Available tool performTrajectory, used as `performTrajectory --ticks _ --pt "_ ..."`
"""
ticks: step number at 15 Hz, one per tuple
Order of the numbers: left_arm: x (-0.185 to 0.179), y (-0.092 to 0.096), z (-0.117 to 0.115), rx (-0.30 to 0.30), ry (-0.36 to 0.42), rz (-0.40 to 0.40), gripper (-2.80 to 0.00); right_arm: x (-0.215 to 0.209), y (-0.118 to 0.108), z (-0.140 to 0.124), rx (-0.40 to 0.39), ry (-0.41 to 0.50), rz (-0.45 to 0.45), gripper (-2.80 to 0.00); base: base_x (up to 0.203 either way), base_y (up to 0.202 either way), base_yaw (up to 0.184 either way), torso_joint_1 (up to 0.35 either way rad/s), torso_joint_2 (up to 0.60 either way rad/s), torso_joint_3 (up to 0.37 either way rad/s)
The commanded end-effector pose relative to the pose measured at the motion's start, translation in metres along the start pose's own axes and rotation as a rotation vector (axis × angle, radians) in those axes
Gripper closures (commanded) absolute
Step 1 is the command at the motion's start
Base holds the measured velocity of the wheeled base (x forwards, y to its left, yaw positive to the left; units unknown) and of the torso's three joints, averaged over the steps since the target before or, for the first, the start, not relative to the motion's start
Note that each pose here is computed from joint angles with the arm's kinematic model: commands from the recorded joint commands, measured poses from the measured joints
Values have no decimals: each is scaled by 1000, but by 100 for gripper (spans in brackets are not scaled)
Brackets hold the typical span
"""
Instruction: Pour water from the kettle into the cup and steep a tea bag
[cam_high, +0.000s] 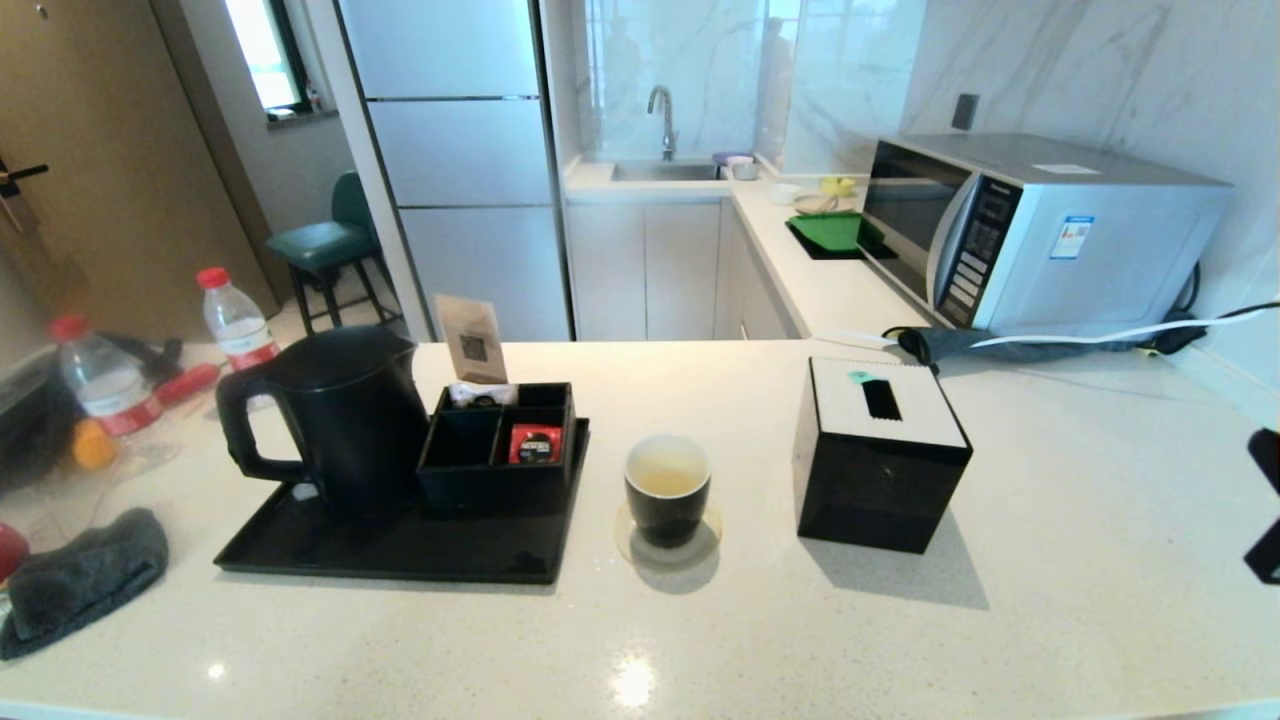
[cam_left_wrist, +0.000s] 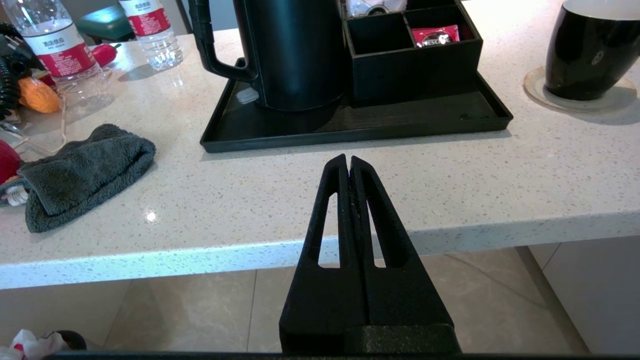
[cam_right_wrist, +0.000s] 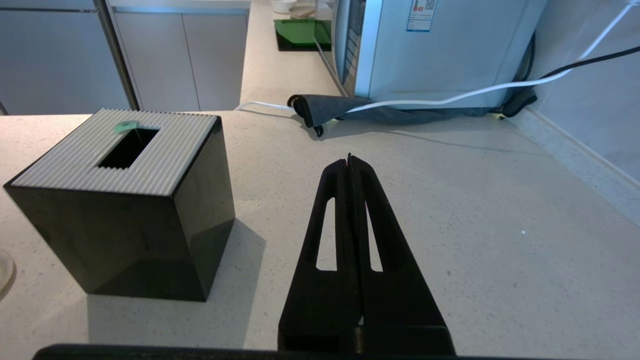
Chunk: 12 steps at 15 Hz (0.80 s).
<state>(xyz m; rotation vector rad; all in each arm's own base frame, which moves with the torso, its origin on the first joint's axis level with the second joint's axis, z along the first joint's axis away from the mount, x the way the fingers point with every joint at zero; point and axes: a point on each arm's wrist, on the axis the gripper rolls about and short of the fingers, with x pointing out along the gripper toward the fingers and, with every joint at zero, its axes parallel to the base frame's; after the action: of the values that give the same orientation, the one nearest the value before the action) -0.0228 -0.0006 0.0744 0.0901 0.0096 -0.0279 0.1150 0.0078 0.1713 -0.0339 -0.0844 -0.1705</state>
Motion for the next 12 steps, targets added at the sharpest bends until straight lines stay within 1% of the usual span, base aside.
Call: performTrajectory --ticks 1,3,4,5,8,9,10,11,12 --pt "0 0 0 0 0 0 0 -35 -11 2 22 -97 -13 0 0 0 0 0 0 0" --pt "0 0 0 0 0 0 0 -54 -18 -3 22 -120 -28 0 0 0 0 0 0 0" --pt "0 0 0 0 0 0 0 -62 -21 -6 17 -114 -49 0 0 0 0 0 0 0" --pt "0 0 0 0 0 0 0 -69 -23 -10 11 -102 -52 0 0 0 0 0 0 0" --pt "0 0 0 0 0 1 0 -93 -25 -22 1 -101 55 0 0 0 0 0 0 0" --pt "0 0 0 0 0 1 0 -101 -26 -28 -12 -91 77 0 0 0 0 0 0 0" --pt "0 0 0 0 0 0 0 -109 -26 -35 -27 -71 94 0 0 0 0 0 0 0" --pt "0 0 0 0 0 0 0 -115 -26 -47 -46 -12 116 0 0 0 0 0 0 0" --pt "0 0 0 0 0 0 0 -119 -26 -52 -50 12 134 0 0 0 0 0 0 0"
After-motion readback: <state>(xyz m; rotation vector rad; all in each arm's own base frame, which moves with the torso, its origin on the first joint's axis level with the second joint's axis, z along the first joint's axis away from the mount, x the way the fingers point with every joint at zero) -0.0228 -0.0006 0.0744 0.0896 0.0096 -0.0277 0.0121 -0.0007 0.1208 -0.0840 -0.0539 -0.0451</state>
